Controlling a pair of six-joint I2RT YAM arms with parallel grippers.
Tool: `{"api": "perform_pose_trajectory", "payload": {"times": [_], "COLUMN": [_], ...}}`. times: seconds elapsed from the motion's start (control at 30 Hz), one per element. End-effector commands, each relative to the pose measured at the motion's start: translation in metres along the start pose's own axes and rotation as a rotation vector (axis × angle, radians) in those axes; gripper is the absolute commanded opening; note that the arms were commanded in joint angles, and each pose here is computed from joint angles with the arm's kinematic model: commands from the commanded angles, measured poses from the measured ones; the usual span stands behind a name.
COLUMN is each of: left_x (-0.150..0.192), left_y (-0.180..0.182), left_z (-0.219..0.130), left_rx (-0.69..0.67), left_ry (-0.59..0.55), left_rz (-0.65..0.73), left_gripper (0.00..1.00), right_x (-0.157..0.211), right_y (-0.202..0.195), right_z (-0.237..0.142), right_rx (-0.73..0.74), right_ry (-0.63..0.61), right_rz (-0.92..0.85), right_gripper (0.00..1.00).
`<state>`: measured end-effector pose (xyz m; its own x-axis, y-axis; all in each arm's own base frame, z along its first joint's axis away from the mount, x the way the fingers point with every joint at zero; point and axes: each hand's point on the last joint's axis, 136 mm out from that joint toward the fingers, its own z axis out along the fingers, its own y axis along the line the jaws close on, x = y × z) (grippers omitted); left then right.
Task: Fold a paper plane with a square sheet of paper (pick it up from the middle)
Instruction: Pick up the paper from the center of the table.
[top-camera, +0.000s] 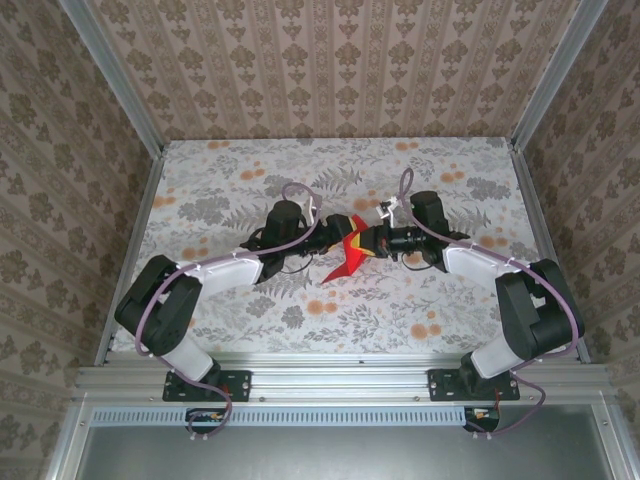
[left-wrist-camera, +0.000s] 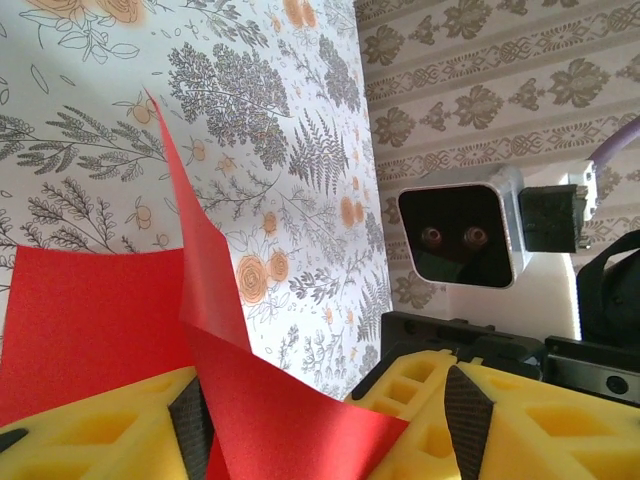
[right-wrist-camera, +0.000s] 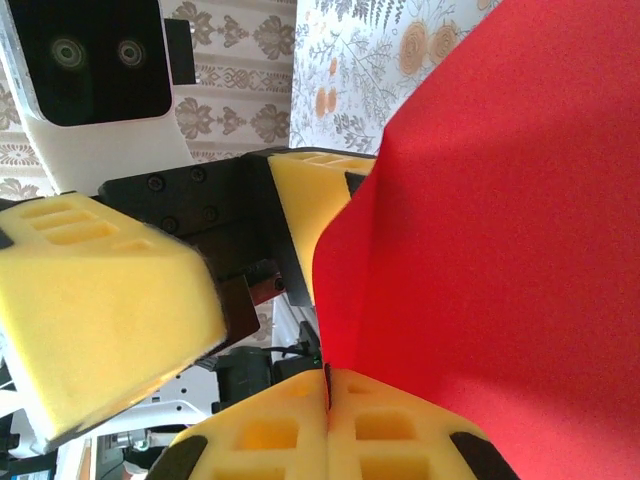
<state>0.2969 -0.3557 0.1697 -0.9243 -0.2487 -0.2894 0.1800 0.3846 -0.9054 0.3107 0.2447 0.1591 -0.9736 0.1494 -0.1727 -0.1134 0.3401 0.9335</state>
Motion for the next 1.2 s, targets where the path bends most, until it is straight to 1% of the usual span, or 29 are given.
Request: {"api": "perform_pose_trajectory", "payload": {"times": [0.0, 0.4, 0.5, 0.67, 0.9, 1.07, 1.17], "left_x": [-0.001, 0.004, 0.006, 0.011, 0.014, 0.016, 0.016], "left_y": [-0.014, -0.022, -0.024, -0.023, -0.021, -0.017, -0.014], "left_z": [0.005, 0.004, 0.004, 0.007, 0.009, 0.011, 0.01], "left_rx": [0.06, 0.088, 0.094, 0.092, 0.078, 0.062, 0.039], "left_ry": [0.017, 0.045, 0.057, 0.089, 0.114, 0.127, 0.131], "left_rz": [-0.019, -0.023, -0.018, -0.017, -0.01, -0.005, 0.008], "left_gripper": [0.63, 0.61, 0.59, 0.51, 0.38, 0.24, 0.21], "right_x": [0.001, -0.006, -0.008, -0.006, -0.007, -0.007, -0.007], "right_y": [0.009, -0.004, -0.008, -0.007, -0.009, -0.006, -0.006], "right_z": [-0.006, -0.015, -0.017, -0.017, -0.018, -0.019, -0.019], "right_rx": [-0.036, -0.025, -0.018, -0.022, -0.025, -0.028, -0.029], "right_ry": [-0.004, -0.051, -0.061, -0.057, -0.06, -0.061, -0.061], "right_rz": [-0.014, 0.036, 0.052, 0.055, 0.064, 0.058, 0.058], "right_gripper": [0.01, 0.01, 0.01, 0.01, 0.01, 0.01, 0.01]}}
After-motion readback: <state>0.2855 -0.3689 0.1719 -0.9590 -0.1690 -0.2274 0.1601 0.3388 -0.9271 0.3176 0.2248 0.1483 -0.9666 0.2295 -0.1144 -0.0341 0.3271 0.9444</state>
